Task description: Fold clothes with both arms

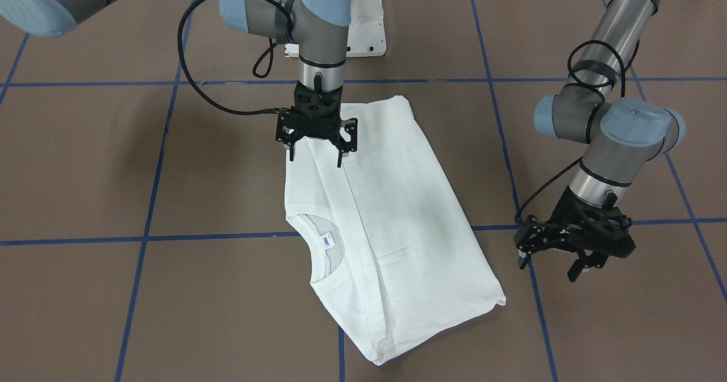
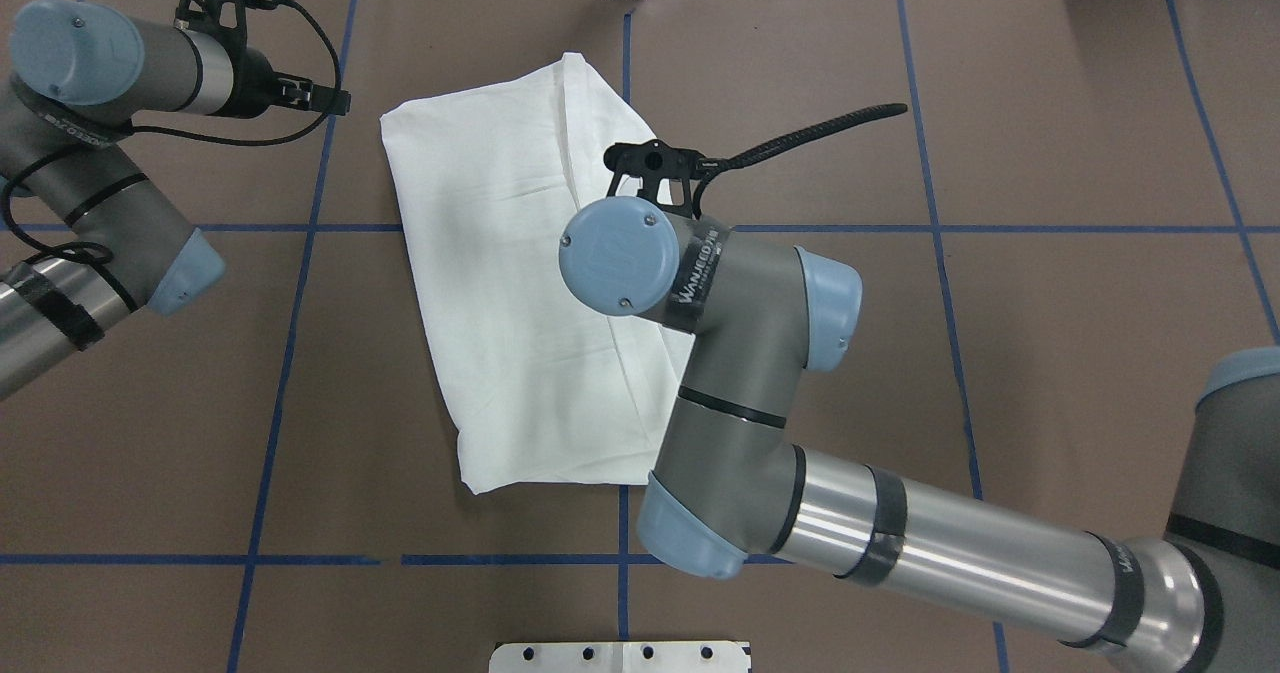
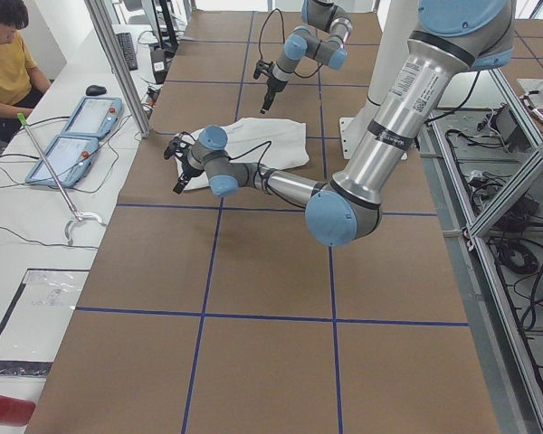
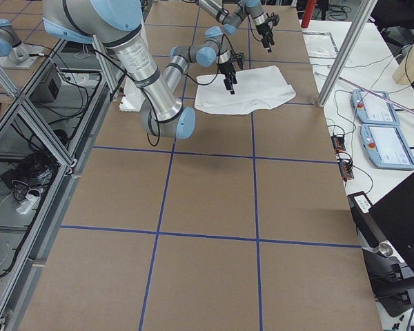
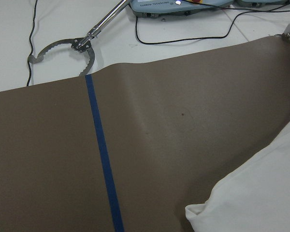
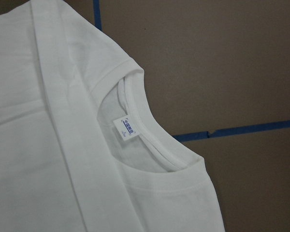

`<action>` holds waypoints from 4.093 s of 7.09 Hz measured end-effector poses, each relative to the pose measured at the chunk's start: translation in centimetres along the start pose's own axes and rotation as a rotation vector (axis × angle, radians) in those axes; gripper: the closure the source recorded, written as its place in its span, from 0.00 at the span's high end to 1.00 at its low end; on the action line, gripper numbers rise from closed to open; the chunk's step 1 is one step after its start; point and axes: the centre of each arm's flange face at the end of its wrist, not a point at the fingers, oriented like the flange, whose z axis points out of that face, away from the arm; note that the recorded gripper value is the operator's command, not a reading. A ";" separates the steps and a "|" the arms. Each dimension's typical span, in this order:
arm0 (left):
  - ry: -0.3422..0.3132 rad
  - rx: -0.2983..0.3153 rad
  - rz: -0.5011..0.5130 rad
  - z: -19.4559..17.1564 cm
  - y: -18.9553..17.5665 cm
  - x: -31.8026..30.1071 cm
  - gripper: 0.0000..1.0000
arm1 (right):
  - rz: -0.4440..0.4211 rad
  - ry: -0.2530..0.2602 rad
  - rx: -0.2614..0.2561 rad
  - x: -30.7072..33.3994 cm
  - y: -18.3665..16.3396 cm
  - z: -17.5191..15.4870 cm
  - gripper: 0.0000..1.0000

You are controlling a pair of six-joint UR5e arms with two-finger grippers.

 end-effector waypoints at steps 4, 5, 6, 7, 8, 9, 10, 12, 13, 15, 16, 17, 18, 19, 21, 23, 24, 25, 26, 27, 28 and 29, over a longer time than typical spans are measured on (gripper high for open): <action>0.020 -0.018 0.000 -1.7 2.2 -1.1 1.00 | -0.019 0.027 0.069 -8.6 -7.3 6.4 1.00; 0.019 -0.018 -0.002 -2.0 2.6 -1.4 1.00 | -0.055 0.049 0.127 -8.8 -7.8 8.4 1.00; 0.019 -0.019 -0.003 -2.2 2.8 -1.5 1.00 | -0.079 0.068 0.162 -9.1 -7.9 9.9 1.00; 0.019 -0.018 -0.003 -2.3 2.8 -1.5 1.00 | -0.085 0.057 0.185 -9.7 -7.7 10.6 1.00; 0.018 -0.018 -0.004 -2.3 2.8 -1.6 1.00 | -0.085 0.041 0.201 -10.0 -7.3 11.2 1.00; 0.018 -0.018 -0.004 -2.3 2.9 -1.6 1.00 | -0.088 0.044 0.208 -10.0 -6.8 12.0 1.00; 0.017 -0.018 -0.004 -2.3 2.9 -1.7 1.00 | -0.096 0.056 0.211 -9.9 -6.2 12.8 1.00; 0.016 -0.019 -0.005 -2.3 3.0 -1.8 1.00 | -0.141 0.079 0.211 -9.6 -5.9 13.4 1.00; 0.016 -0.020 -0.005 -2.3 3.0 -1.8 1.00 | -0.190 0.105 0.206 -9.3 -6.4 13.5 1.00; 0.015 -0.021 -0.006 -2.3 3.2 -1.9 1.00 | -0.288 0.163 0.195 -8.2 -8.6 13.6 1.00; 0.015 -0.021 -0.006 -2.3 3.2 -1.9 1.00 | -0.334 0.200 0.185 -7.4 -10.0 13.5 1.00; 0.016 -0.021 -0.009 -2.3 3.2 -1.9 1.00 | -0.379 0.236 0.174 -6.1 -11.7 13.5 1.00; 0.016 -0.022 -0.015 -2.3 3.2 -1.9 1.00 | -0.419 0.267 0.162 -3.7 -13.3 14.2 1.00; 0.016 -0.021 -0.020 -2.3 3.2 -1.9 1.00 | -0.445 0.283 0.155 -0.9 -14.5 15.0 1.00; 0.018 -0.020 -0.022 -2.4 3.2 -1.8 1.00 | -0.425 0.216 0.121 0.9 -16.2 13.6 1.00; 0.018 -0.020 -0.023 -2.5 3.2 -1.8 1.00 | -0.290 0.095 0.094 -2.6 -13.4 10.3 1.00; 0.018 -0.020 -0.022 -2.4 3.2 -1.8 1.00 | -0.232 0.055 0.080 -4.7 -10.3 9.3 1.00; 0.018 -0.021 -0.023 -2.4 3.2 -1.8 1.00 | -0.203 0.040 0.073 -6.2 -7.4 9.0 1.00; 0.018 -0.021 -0.023 -2.4 3.2 -1.8 1.00 | -0.197 0.048 0.076 -7.0 -5.0 9.2 1.00; 0.018 -0.021 -0.022 -2.4 3.2 -1.8 1.00 | -0.205 0.069 0.074 -7.4 -3.5 9.4 1.00; 0.019 -0.021 -0.022 -2.5 3.2 -1.8 1.00 | -0.221 0.103 0.066 -7.2 -2.8 9.7 1.00; 0.019 -0.021 -0.022 -2.5 3.2 -1.8 1.00 | -0.251 0.145 0.056 -6.9 -2.6 9.9 1.00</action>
